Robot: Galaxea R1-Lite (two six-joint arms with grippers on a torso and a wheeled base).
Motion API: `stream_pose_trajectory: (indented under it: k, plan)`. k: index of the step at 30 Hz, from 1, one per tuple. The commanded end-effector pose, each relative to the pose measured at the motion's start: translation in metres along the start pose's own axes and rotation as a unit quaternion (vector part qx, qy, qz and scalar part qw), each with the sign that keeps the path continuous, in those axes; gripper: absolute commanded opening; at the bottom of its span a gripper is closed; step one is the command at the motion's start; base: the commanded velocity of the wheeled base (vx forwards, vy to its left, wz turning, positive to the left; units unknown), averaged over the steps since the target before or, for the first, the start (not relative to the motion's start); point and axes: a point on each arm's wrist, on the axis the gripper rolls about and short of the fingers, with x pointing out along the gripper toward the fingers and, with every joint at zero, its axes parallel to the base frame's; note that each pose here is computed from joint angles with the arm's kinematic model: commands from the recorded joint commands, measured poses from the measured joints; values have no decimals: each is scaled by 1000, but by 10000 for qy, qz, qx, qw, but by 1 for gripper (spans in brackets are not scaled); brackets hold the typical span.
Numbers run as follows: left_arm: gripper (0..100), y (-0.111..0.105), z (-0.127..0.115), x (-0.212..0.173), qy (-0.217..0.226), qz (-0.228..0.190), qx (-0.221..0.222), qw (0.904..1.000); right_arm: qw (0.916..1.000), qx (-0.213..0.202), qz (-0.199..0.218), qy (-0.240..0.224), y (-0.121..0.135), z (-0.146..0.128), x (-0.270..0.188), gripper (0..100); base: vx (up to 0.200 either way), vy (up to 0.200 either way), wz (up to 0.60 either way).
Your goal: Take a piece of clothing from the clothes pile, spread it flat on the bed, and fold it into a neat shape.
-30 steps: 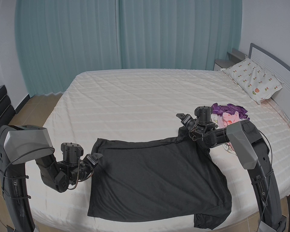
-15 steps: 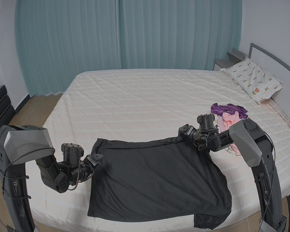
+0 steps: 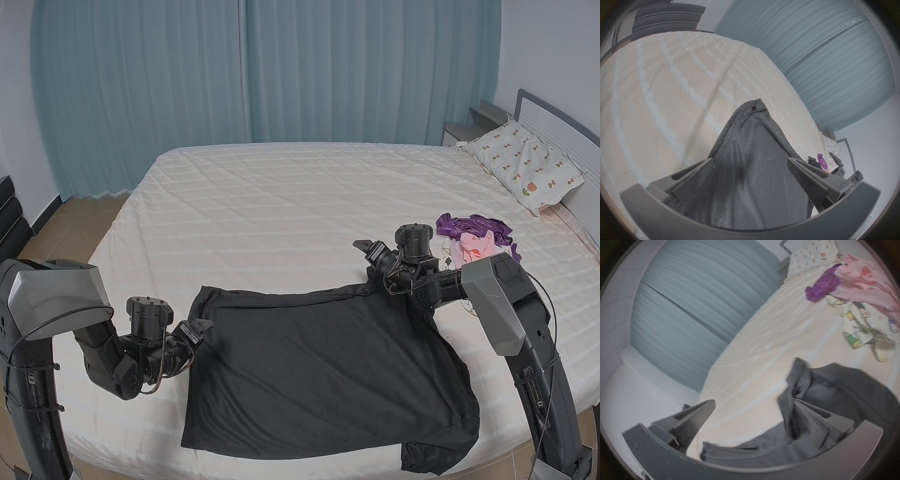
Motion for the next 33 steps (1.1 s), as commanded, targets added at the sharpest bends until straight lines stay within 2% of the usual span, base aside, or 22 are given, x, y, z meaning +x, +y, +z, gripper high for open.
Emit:
stream_pose_trajectory:
  k: [1,5,13,21,26,33]
  plan:
    - [100,0,0,0,-10,3,-7,10000,9984,73,543,-127,29,13,-7,100,0,0,0]
    - [100,0,0,0,-6,10,-6,10000,9973,92,622,-369,35,33,-15,100,0,0,0]
    - [100,-3,2,-4,-80,-60,-1,9999,9966,120,414,-702,37,53,-23,100,0,0,0]
    - [100,-3,6,-7,-271,-273,-32,9993,9988,28,43,-486,37,46,-25,100,25,0,0]
    - [100,-1,3,-6,-237,-259,0,9994,9993,-82,-151,-341,30,38,-22,100,200,0,0]
    - [100,0,2,-6,-218,-253,16,9994,9985,-75,-539,-26,12,25,-18,100,0,0,0]
